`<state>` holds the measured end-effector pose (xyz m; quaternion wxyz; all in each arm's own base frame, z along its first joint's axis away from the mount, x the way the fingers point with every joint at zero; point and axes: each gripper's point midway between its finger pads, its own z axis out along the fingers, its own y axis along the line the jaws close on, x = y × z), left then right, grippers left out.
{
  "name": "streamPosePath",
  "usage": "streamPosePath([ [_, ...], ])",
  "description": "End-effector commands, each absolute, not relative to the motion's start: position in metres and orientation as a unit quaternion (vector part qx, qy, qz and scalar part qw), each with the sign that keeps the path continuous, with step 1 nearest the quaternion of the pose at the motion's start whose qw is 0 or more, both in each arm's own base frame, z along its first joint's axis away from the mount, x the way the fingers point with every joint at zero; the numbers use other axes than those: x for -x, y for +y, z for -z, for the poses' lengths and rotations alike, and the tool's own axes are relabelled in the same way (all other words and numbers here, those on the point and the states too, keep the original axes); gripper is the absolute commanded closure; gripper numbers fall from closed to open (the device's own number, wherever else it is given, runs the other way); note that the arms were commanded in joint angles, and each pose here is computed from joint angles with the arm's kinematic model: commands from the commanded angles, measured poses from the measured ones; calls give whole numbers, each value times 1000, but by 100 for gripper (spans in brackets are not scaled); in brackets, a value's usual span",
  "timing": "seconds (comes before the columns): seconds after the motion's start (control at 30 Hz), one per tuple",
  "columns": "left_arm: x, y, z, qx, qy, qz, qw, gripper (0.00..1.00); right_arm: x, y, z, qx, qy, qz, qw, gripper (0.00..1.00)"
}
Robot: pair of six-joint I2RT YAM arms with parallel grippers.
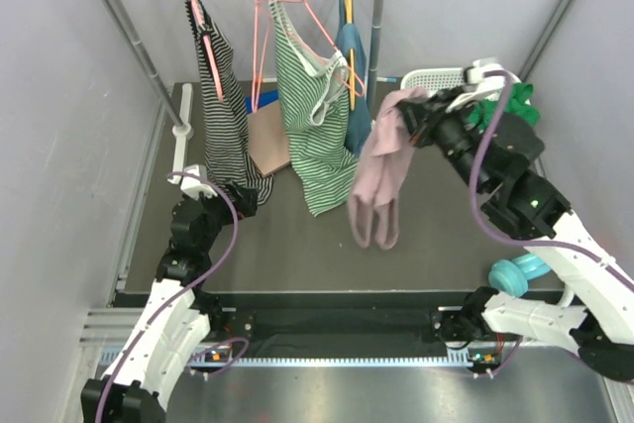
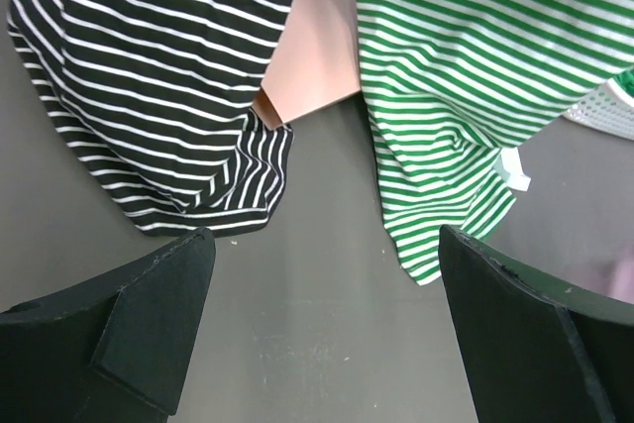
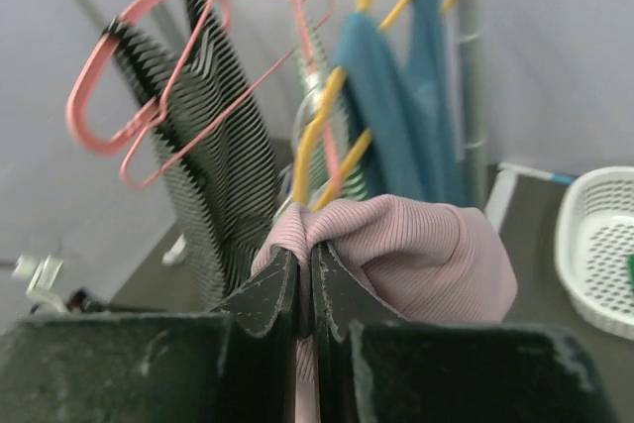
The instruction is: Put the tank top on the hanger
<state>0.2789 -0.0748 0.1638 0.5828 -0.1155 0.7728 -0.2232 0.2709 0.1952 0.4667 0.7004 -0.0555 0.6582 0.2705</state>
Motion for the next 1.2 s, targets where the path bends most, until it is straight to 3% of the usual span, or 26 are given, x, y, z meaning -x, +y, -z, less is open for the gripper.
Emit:
streamPosePath([
  [0.0,-285,-82,-185,93,752,240,607,1,-248,220,-480,80,644,-300,699,100],
  [0.1,-285,-83,-185,91,753,240,606,1,-250,217,-451,62,666,-287,686,100],
  [0.23,-285,-91,-181,77,759,244,598,1,-266,183,-356,-6,735,-182,654,99],
  [0.33,-287,-103,-173,58,771,248,583,1,-273,141,-296,-73,763,-112,632,90],
  [0.43,-289,-121,-159,29,789,238,566,1,-274,99,-251,-131,782,-61,606,73],
  [0.57,-278,-158,-137,-21,820,239,520,1,-265,72,-225,-159,793,-29,588,20],
  [0.73,-258,-185,-123,-37,829,266,491,3,-260,92,-201,-107,809,-69,574,16],
  [0.97,-238,-202,-100,-42,836,294,461,12,-249,174,-164,-23,822,-242,515,16],
  [1.17,-238,-213,-82,-60,853,278,438,15,-225,237,-149,26,817,-319,480,16],
])
